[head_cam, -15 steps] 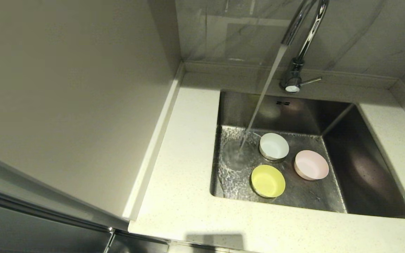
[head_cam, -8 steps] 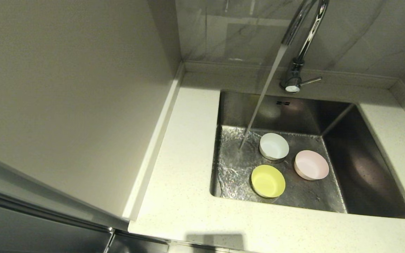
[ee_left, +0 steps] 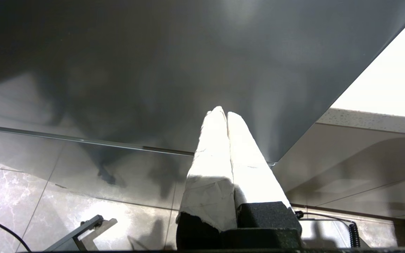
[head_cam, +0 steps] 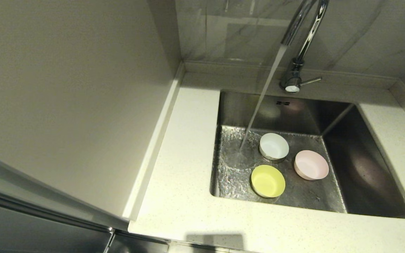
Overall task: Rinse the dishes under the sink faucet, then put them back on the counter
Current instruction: Wait for the water to rinse the bowl
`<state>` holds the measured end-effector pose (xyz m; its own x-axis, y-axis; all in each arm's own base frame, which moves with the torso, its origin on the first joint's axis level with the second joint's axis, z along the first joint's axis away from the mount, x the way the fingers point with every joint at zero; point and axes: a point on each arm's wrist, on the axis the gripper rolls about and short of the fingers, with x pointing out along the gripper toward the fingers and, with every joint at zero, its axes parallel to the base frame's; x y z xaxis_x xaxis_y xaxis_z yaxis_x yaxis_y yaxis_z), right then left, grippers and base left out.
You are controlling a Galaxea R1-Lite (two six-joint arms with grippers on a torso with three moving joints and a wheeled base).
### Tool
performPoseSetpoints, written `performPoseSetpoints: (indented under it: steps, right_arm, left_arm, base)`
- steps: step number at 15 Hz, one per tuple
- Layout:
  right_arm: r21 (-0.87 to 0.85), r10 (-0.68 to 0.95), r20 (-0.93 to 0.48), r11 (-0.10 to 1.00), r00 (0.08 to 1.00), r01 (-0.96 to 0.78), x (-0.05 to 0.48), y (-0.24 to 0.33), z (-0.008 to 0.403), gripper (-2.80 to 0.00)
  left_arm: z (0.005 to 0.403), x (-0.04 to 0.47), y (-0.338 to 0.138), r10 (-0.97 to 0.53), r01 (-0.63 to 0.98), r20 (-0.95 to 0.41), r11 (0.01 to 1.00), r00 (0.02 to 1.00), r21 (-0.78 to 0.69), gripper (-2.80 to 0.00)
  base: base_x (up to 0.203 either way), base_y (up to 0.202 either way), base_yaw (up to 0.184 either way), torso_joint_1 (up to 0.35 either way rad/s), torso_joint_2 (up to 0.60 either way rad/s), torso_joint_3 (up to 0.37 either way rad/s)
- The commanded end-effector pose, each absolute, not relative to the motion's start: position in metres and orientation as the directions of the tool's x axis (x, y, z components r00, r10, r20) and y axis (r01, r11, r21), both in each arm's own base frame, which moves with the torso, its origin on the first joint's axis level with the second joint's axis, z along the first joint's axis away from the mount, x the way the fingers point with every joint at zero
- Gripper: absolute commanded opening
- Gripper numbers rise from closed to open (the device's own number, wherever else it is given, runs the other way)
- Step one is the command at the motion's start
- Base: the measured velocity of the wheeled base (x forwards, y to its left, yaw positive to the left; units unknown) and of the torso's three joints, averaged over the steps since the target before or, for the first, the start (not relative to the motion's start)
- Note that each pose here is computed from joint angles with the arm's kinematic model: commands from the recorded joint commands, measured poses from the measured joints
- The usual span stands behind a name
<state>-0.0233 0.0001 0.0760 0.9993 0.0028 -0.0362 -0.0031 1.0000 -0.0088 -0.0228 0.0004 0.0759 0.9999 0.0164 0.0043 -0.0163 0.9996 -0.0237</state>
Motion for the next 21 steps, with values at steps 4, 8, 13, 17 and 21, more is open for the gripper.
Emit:
performPoseSetpoints:
  steps: [4, 8, 13, 17, 21]
  right_arm:
    - [-0.009, 0.004, -0.024, 1.000, 1.000, -0.004, -0.0241, 0.0000, 0.0760, -2.80]
    - [-0.009, 0.003, -0.023, 1.000, 1.000, -0.004, -0.0241, 0.0000, 0.0760, -2.80]
    - [-0.009, 0.003, -0.025, 1.000, 1.000, -0.003, -0.0241, 0.0000, 0.0759, -2.80]
    - [-0.009, 0.003, -0.026, 1.000, 1.000, -0.003, -0.0240, 0.0000, 0.0759, -2.80]
    - [-0.009, 0.003, -0.024, 1.000, 1.000, -0.003, -0.0241, 0.0000, 0.0759, -2.80]
  left_arm:
    - [0.0759, -0.0229, 0.0004, 0.017, -0.017, 0.006, 1.000, 1.000, -0.025, -2.80]
    - [0.0759, -0.0229, 0.0004, 0.017, -0.017, 0.006, 1.000, 1.000, -0.025, -2.80]
    - [0.0759, -0.0229, 0.0004, 0.017, -0.017, 0.006, 1.000, 1.000, -0.025, -2.80]
    - [0.0759, -0.0229, 0.0004, 0.017, -0.017, 0.006, 1.000, 1.000, -0.025, -2.80]
    - [0.0759, -0.0229, 0.0004, 0.017, -0.017, 0.006, 1.000, 1.000, -0.025, -2.80]
  base:
    - [0.000, 0.000, 0.000, 0.000, 0.00, 0.000]
    - [0.000, 0.000, 0.000, 0.000, 0.00, 0.000]
    - [0.000, 0.000, 0.000, 0.000, 0.00, 0.000]
    - [0.000, 0.000, 0.000, 0.000, 0.00, 0.000]
    - [0.000, 0.000, 0.000, 0.000, 0.00, 0.000]
